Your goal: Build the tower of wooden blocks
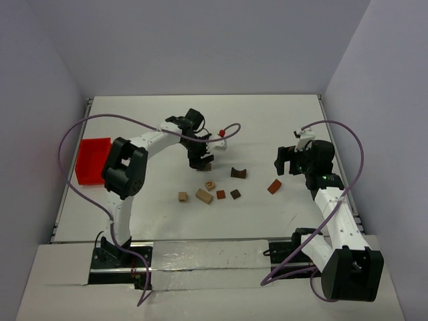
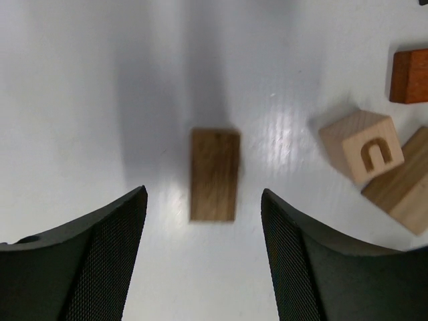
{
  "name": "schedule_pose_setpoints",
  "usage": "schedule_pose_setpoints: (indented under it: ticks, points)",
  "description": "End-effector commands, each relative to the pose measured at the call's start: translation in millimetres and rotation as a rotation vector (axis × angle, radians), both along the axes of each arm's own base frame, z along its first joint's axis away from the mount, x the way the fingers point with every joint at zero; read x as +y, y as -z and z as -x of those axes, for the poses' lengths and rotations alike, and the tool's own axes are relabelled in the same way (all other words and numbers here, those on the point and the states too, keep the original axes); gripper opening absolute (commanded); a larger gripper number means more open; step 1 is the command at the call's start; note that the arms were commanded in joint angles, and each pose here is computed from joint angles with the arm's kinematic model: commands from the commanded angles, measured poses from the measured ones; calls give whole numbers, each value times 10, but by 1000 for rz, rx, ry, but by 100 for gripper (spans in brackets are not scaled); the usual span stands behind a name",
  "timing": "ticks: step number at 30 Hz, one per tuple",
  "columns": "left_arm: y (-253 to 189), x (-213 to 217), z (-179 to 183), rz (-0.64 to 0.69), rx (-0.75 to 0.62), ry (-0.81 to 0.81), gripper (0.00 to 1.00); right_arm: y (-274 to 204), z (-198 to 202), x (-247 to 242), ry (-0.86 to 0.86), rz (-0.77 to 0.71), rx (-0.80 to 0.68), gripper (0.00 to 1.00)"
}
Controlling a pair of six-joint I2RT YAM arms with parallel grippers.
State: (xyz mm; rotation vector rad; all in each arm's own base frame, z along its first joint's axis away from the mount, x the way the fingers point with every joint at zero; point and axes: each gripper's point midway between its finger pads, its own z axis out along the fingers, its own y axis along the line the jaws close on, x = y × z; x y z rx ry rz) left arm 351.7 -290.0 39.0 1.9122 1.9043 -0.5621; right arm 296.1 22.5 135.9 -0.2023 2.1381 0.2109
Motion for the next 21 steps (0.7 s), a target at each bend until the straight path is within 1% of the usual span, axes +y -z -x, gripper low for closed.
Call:
schedule_pose_setpoints:
  ticks: [1, 4, 8, 9, 12, 16, 21]
  points:
    - [-1287, 126, -118, 201, -129, -40, 75, -268, -82, 23, -5, -11, -74, 100]
    - [-1355, 291, 89, 203, -115, -50, 75, -271, -76, 34, -11, -13, -74, 100]
    - [-1199, 516, 479, 199, -99, -70, 75, -260, -77, 51, -23, -14, -72, 100]
    - [-1130, 555, 556, 194, -87, -74, 74, -250, -77, 55, -26, -15, -68, 100]
    - [-750, 673, 838, 159, 10, -88, 74, -224, -82, 59, -30, -16, -57, 100]
    - [-531, 702, 982, 163, 57, -109, 73, -222, -85, 49, -28, -10, -60, 100]
    - [-327, 727, 1047, 147, 94, -126, 73, -198, -86, 41, -26, -6, -54, 100]
